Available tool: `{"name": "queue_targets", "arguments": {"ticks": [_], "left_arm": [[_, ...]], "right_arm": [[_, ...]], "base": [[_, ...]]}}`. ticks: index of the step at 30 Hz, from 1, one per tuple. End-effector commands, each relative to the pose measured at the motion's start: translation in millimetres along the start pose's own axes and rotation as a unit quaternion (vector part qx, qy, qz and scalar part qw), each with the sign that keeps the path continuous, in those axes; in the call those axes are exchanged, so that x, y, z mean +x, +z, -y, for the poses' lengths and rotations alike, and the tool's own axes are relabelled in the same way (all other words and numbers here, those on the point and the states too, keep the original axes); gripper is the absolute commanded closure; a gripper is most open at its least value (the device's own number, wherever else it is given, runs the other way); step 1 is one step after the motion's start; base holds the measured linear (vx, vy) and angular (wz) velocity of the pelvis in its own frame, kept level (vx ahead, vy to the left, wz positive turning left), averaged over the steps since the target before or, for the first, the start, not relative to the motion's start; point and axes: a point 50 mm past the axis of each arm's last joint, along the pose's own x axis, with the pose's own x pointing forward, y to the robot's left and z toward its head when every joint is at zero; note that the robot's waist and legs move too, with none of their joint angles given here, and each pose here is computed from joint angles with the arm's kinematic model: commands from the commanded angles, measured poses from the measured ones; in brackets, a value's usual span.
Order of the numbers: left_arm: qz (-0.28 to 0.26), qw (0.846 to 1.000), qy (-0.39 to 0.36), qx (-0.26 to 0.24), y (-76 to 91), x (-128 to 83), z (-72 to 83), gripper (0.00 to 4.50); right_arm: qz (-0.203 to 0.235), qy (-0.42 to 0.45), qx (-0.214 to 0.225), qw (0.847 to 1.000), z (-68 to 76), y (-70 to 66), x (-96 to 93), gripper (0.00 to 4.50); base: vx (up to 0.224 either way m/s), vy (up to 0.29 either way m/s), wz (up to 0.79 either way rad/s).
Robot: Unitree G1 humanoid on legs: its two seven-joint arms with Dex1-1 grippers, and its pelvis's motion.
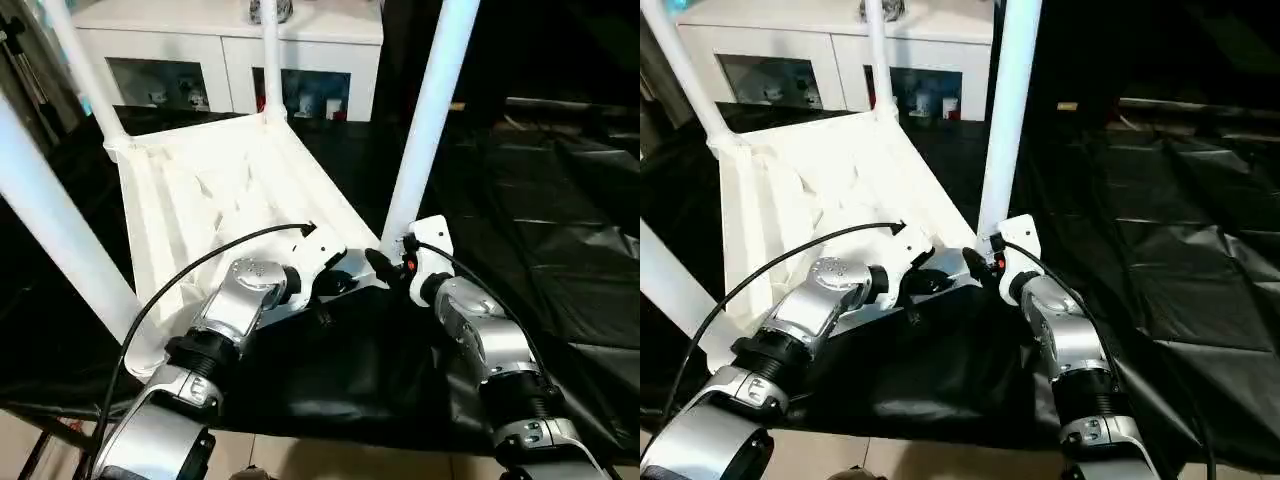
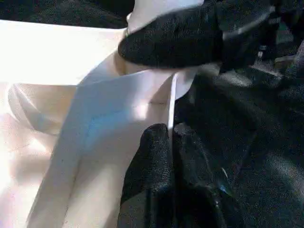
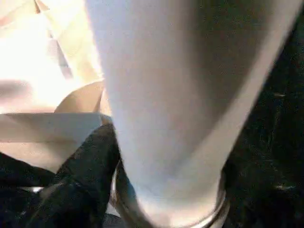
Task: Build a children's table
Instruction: Rotate leg to tighten
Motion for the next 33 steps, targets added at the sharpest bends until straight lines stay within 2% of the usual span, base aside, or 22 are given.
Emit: {"name": "queue_targets", "arguments": {"ticks": [1,3,5,7,9,11,14,19,22,29,32,33], "left_arm": [[0.049,0.997,-0.037,0.036,28.6,10.9,13.1,4.5],[0.05,0.997,-0.044,0.044,26.7,8.9,13.2,4.5],[0.051,0.997,-0.043,0.045,26.3,8.6,13.1,4.5],[0.053,0.994,-0.075,0.058,21.9,1.6,15.3,4.5],[0.054,0.99,-0.112,0.065,18.5,-4.6,19.1,4.5],[0.052,0.988,-0.127,0.068,16.7,-7.4,20.3,4.5],[0.038,0.983,-0.162,0.08,9.9,-16.5,21.3,4.5],[0.018,0.974,-0.209,0.087,1.1,-32.0,21.2,4.5],[0.01,0.972,-0.22,0.085,-1.6,-36.2,20.9,4.5],[0.005,0.971,-0.225,0.085,-4.4,-40.8,20.2,4.5],[0.003,0.971,-0.226,0.084,-5.5,-41.2,20.2,4.5],[0.003,0.971,-0.225,0.083,-5.5,-40.6,20.1,4.5]], "right_arm": [[-0.043,0.165,0.006,0.985,-58.8,-21.8,10.3,1.12],[-0.037,0.184,-0.009,0.982,-58.0,-20.4,7.3,0.83],[-0.036,0.187,-0.012,0.982,-58.0,-20.1,6.9,0.77],[-0.031,0.253,-0.041,0.966,-54.5,-18.8,-5.7,0.77],[-0.029,0.294,-0.049,0.954,-49.5,-16.9,-15.4,0.77],[-0.029,0.31,-0.05,0.949,-47.0,-16.1,-19.3,0.77],[-0.045,0.359,-0.044,0.931,-40.3,-14.5,-31.5,0.77],[-0.071,0.399,-0.059,0.912,-34.7,-15.2,-42.9,0.77],[-0.072,0.402,-0.065,0.911,-34.7,-15.0,-43.5,0.77],[-0.082,0.417,-0.063,0.903,-37.2,-16.5,-46.2,1.42],[-0.086,0.421,-0.062,0.901,-38.6,-17.8,-47.5,1.51],[-0.085,0.418,-0.063,0.902,-38.8,-18.1,-47.3,1.75]], "base": [[0.0,0.0,0.0],[0.0,0.0,0.0],[0.0,0.0,0.0],[0.0,0.0,0.0],[0.0,0.0,0.0],[0.0,0.0,0.0],[0.0,0.0,0.0],[0.0,0.0,0.0],[0.0,0.0,0.0],[0.0,0.0,0.0],[0.0,0.0,0.0],[0.0,0.0,0.0]]}}
